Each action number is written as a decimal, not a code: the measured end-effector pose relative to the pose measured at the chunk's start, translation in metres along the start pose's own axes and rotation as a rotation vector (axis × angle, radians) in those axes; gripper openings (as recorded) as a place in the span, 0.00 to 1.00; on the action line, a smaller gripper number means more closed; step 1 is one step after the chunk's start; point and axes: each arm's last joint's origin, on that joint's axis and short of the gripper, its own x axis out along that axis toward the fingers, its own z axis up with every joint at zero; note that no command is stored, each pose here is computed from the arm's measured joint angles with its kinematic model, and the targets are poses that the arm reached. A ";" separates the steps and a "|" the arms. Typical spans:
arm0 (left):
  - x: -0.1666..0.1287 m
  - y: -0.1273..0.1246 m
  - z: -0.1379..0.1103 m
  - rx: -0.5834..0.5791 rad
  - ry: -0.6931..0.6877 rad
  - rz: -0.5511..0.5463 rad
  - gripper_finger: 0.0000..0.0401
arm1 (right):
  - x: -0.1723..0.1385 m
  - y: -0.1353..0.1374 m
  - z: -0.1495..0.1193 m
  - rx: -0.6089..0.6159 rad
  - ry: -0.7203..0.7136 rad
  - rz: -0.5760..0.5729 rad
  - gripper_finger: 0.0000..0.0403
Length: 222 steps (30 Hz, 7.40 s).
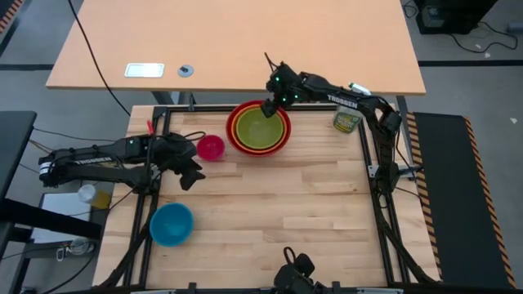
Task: Nest bowls inside each other
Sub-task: Stack the blue bowl on top of the green bowl, then stack the red bowl on top of the blue bowl
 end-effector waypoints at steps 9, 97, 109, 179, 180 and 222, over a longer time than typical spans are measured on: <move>-0.002 -0.004 0.004 0.062 0.165 -0.003 0.56 | -0.046 0.012 0.024 -0.099 -0.005 -0.046 0.62; 0.083 -0.034 0.221 0.282 0.326 0.127 0.02 | -0.175 0.024 -0.130 -0.231 -0.075 0.020 0.42; 0.093 0.071 0.280 0.000 0.257 0.265 0.02 | -0.174 0.021 -0.190 -0.066 -0.068 0.108 0.42; 0.061 0.154 0.076 -0.229 0.452 0.386 0.43 | -0.158 0.044 -0.202 0.043 -0.169 0.089 0.42; 0.063 0.154 0.074 -0.230 0.456 0.392 0.43 | -0.158 0.044 -0.202 0.043 -0.169 0.089 0.42; 0.090 0.154 0.076 -0.377 0.450 0.505 0.25 | -0.159 0.046 -0.199 0.040 -0.206 0.109 0.42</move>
